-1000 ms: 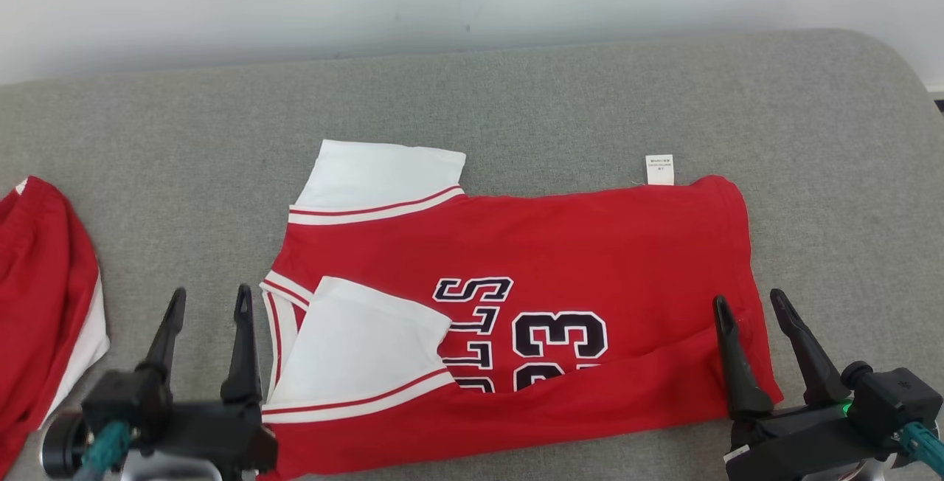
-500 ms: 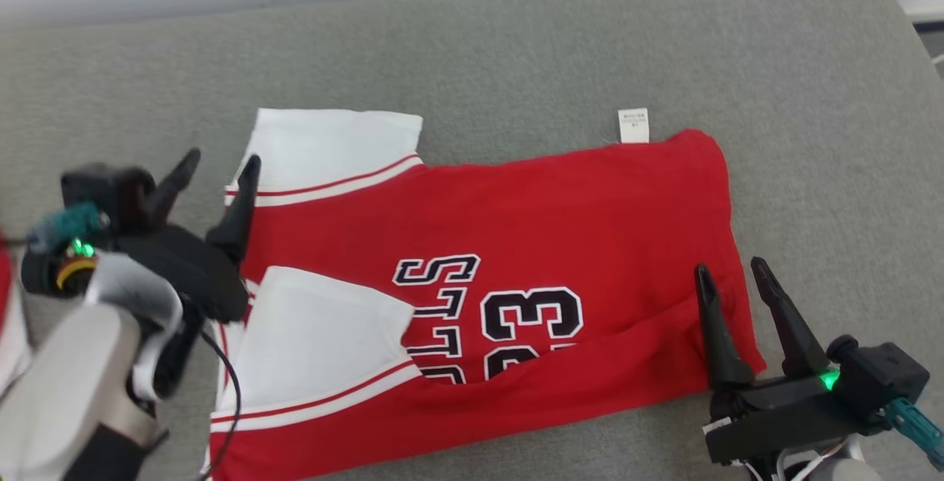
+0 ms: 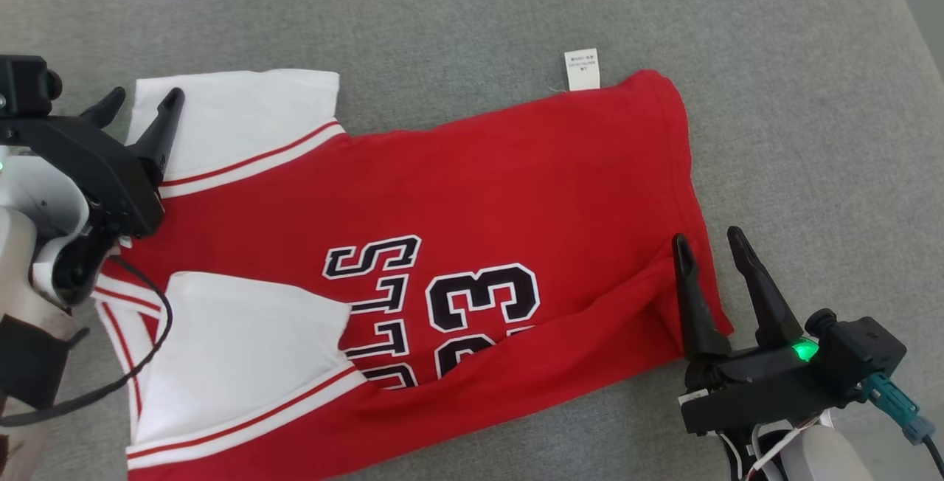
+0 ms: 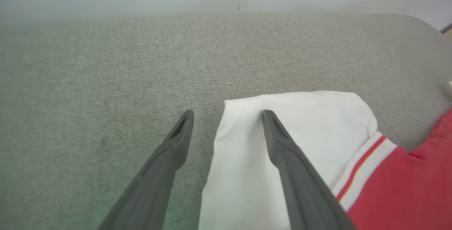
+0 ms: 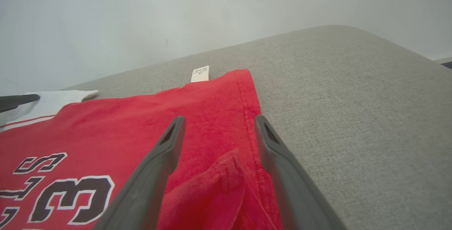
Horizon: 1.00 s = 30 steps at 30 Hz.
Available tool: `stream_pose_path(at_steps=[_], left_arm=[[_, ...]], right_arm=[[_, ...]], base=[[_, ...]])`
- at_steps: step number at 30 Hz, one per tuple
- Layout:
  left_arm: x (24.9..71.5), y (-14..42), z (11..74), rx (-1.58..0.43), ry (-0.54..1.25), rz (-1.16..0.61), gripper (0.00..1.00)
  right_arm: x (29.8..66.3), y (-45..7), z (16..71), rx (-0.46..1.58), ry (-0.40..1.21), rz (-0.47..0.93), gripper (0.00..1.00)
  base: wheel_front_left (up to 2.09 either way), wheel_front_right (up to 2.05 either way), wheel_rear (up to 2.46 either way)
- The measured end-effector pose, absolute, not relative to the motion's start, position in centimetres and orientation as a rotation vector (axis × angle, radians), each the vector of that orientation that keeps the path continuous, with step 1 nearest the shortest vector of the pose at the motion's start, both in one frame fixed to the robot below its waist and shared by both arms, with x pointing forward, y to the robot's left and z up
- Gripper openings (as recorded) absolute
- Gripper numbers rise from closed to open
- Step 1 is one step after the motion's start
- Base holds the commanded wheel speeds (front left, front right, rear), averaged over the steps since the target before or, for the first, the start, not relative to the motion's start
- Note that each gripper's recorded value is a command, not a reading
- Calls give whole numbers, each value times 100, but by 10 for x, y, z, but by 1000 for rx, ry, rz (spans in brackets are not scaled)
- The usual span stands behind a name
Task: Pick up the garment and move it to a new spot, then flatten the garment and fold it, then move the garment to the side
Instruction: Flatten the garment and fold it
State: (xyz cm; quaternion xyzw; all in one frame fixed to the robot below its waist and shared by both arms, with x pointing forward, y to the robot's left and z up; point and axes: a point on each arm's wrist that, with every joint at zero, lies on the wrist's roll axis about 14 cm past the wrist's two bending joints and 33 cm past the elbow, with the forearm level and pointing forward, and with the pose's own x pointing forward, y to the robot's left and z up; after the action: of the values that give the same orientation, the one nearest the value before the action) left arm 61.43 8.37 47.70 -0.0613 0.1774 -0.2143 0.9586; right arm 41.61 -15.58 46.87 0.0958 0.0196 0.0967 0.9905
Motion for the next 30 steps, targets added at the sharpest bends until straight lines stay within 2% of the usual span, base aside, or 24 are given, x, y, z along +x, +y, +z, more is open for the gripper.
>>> stream_pose_path(at_steps=[6, 7, 8, 9, 15, 24, 30], left_arm=[[628, 77, 456, -123, 412, -440, 100], [629, 76, 453, -123, 419, -441, 59], [630, 74, 452, -124, 420, -442, 47], [632, 74, 452, -123, 418, -443, 0], [633, 75, 455, -104, 413, -445, 0], [633, 72, 475, -92, 346, -449, 0], [630, 66, 488, -91, 306, -470, 0]], right_arm=[[417, -163, 458, 195, 61, 166, 100], [418, -165, 456, 194, 65, 162, 100], [418, -166, 455, 193, 67, 158, 100], [419, -167, 454, 192, 69, 155, 100], [431, -183, 460, 175, 40, 133, 100], [488, -209, 476, 106, 20, 158, 100], [523, -201, 449, 105, 151, 227, 100]], base=[[0, 0, 0], [0, 0, 0], [0, 0, 0], [0, 0, 0], [0, 0, 0], [0, 0, 0], [0, 0, 0]])
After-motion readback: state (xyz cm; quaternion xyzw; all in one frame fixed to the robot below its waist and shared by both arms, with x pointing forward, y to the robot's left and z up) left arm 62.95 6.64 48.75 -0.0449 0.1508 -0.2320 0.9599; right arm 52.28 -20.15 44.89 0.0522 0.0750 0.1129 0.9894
